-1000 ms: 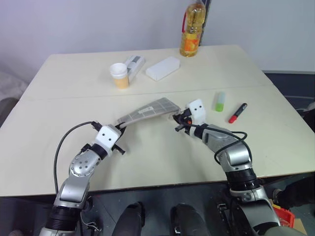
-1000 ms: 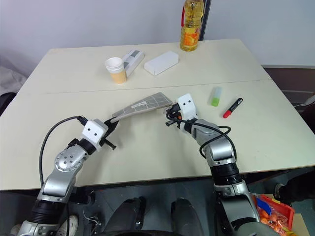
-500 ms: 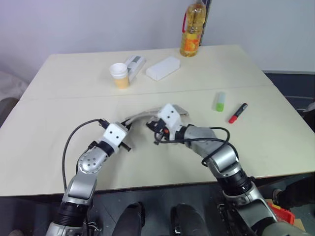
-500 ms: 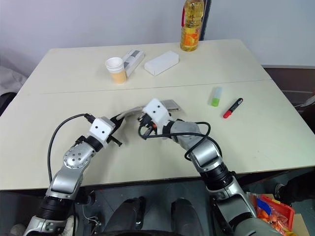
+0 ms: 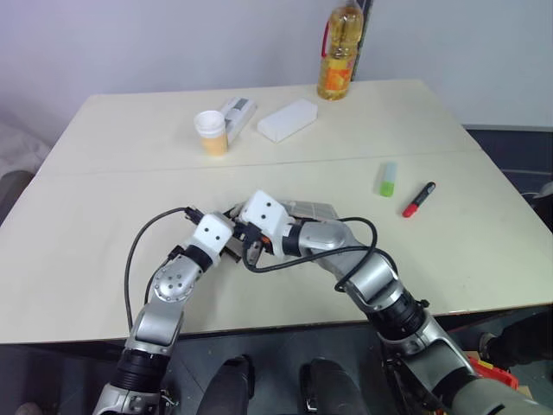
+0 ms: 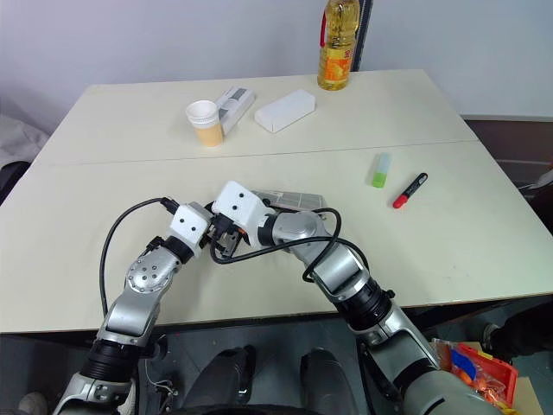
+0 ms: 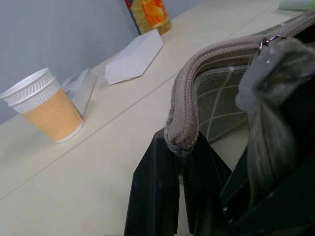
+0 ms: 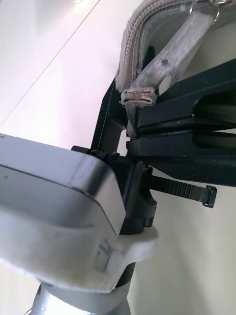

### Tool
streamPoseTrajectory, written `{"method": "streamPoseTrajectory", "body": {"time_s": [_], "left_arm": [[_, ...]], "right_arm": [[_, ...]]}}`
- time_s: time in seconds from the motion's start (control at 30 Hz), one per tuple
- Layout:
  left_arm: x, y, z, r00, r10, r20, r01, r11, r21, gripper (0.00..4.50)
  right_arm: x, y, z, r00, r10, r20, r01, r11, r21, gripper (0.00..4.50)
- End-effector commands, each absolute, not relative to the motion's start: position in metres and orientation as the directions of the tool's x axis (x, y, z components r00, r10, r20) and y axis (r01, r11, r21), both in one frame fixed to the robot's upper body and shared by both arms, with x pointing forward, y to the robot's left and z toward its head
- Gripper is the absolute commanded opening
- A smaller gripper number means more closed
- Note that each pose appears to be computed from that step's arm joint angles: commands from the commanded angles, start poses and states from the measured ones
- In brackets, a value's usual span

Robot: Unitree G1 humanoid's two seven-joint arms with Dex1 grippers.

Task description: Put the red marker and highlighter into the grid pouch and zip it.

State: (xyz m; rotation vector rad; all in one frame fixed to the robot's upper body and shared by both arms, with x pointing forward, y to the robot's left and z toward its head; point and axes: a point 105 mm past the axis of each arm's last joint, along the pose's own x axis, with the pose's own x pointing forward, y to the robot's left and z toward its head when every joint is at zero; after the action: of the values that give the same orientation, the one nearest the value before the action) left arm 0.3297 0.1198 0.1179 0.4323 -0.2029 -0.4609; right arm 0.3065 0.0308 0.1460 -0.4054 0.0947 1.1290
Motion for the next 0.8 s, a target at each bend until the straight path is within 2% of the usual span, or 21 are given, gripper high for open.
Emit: {"method": "streamPoseTrajectory", "body": {"time_s": [0.03, 0.1, 0.13, 0.3, 0.37, 0.6, 0.63, 0.7, 0.8], "left_arm": [[0.327, 0.121, 0.126, 0.872, -0.474, 0.121, 0.372, 0.803, 0.466, 0.00], [0.327, 0.127, 0.126, 0.881, -0.458, 0.119, 0.355, 0.806, 0.474, 0.00], [0.327, 0.130, 0.127, 0.885, -0.450, 0.118, 0.347, 0.808, 0.477, 0.00], [0.327, 0.140, 0.128, 0.897, -0.427, 0.117, 0.322, 0.810, 0.490, 0.00], [0.327, 0.143, 0.128, 0.900, -0.419, 0.119, 0.313, 0.811, 0.494, 0.00], [0.332, 0.153, 0.133, 0.920, -0.364, 0.147, 0.242, 0.821, 0.517, 0.00], [0.332, 0.155, 0.133, 0.923, -0.355, 0.148, 0.233, 0.822, 0.519, 0.00], [0.334, 0.157, 0.132, 0.929, -0.339, 0.146, 0.219, 0.824, 0.523, 0.00], [0.335, 0.154, 0.127, 0.935, -0.332, 0.123, 0.221, 0.818, 0.531, 0.00]], "right_arm": [[0.306, 0.022, 0.156, 0.448, 0.860, -0.244, -0.882, 0.379, -0.281, 0.30], [0.307, 0.010, 0.159, 0.461, 0.854, -0.242, -0.876, 0.395, -0.277, 0.90], [0.307, 0.005, 0.160, 0.467, 0.850, -0.242, -0.872, 0.398, -0.283, 1.34], [0.309, -0.021, 0.167, 0.519, 0.818, -0.248, -0.836, 0.426, -0.345, 3.97], [0.313, -0.033, 0.169, 0.551, 0.794, -0.255, -0.816, 0.448, -0.366, 3.97], [0.348, -0.106, 0.176, 0.763, 0.599, -0.242, -0.645, 0.684, -0.340, 3.97], [0.355, -0.118, 0.177, 0.796, 0.557, -0.235, -0.605, 0.728, -0.322, 3.97], [0.368, -0.144, 0.178, 0.859, 0.461, -0.224, -0.509, 0.814, -0.278, 4.50], [0.387, -0.182, 0.178, 0.941, 0.266, -0.210, -0.315, 0.916, -0.247, 4.50]]}}
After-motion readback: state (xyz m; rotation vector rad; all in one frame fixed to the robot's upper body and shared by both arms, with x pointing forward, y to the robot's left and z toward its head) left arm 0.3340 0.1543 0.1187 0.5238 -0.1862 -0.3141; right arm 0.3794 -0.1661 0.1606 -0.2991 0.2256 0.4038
